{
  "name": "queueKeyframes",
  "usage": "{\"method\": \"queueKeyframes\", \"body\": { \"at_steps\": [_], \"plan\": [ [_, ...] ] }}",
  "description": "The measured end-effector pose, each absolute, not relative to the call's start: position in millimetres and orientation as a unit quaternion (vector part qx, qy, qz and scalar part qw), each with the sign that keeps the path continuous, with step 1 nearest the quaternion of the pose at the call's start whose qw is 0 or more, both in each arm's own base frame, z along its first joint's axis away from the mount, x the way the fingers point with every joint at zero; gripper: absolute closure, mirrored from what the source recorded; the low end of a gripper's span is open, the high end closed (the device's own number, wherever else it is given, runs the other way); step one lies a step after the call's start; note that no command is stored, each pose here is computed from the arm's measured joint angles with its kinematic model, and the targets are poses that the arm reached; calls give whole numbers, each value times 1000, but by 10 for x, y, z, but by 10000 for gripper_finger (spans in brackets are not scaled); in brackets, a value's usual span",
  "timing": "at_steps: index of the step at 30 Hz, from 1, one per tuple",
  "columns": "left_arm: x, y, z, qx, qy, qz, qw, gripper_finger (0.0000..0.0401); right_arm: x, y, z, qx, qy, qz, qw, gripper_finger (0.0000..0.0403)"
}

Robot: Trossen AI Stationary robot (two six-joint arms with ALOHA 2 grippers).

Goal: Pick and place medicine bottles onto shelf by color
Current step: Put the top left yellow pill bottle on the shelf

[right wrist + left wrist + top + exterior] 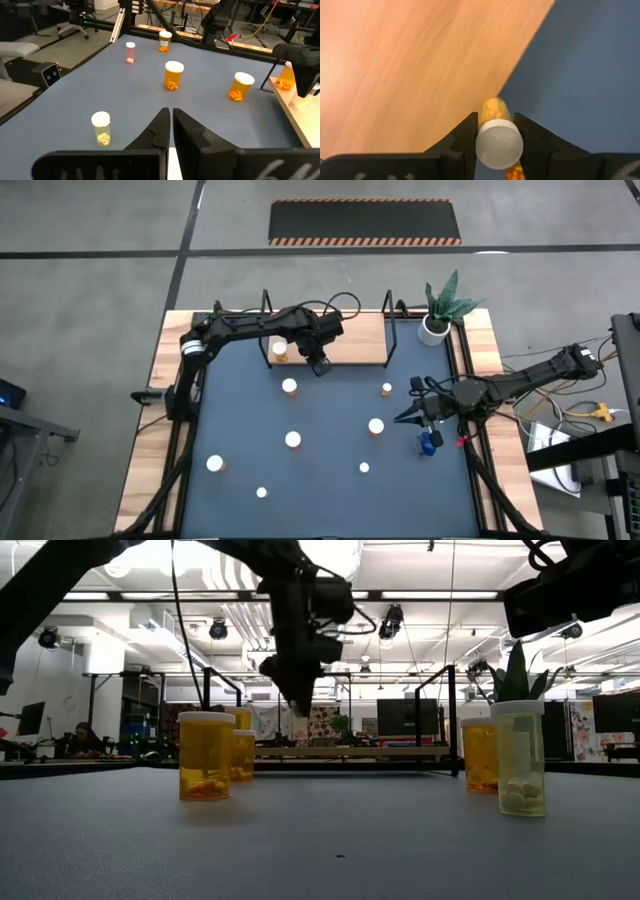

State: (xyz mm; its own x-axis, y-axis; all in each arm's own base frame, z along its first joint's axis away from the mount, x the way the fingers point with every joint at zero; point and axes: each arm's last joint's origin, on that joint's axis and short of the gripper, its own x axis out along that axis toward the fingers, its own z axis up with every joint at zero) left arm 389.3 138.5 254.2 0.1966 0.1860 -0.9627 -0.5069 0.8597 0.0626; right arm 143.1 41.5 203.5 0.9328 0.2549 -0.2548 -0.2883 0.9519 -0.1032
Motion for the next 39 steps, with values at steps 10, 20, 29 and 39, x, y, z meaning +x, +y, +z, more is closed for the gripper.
{"method": "queueKeyframes", "body": {
  "at_steps": [10, 20, 29, 39],
  "plan": [
    [3876, 1464, 2493, -133, 588, 229, 764, 309, 1430, 415, 2031, -68, 123, 138, 980, 390],
    [3847, 1471, 2437, -108, 601, 235, 756, 309, 1429, 415, 2027, -68, 124, 138, 980, 390],
    [3845, 1472, 2435, -102, 603, 236, 755, 309, 1430, 414, 2027, -68, 124, 138, 980, 390],
    [3841, 1480, 2435, -103, 603, 237, 755, 276, 1429, 414, 2027, -69, 124, 138, 980, 390]
  ]
}}
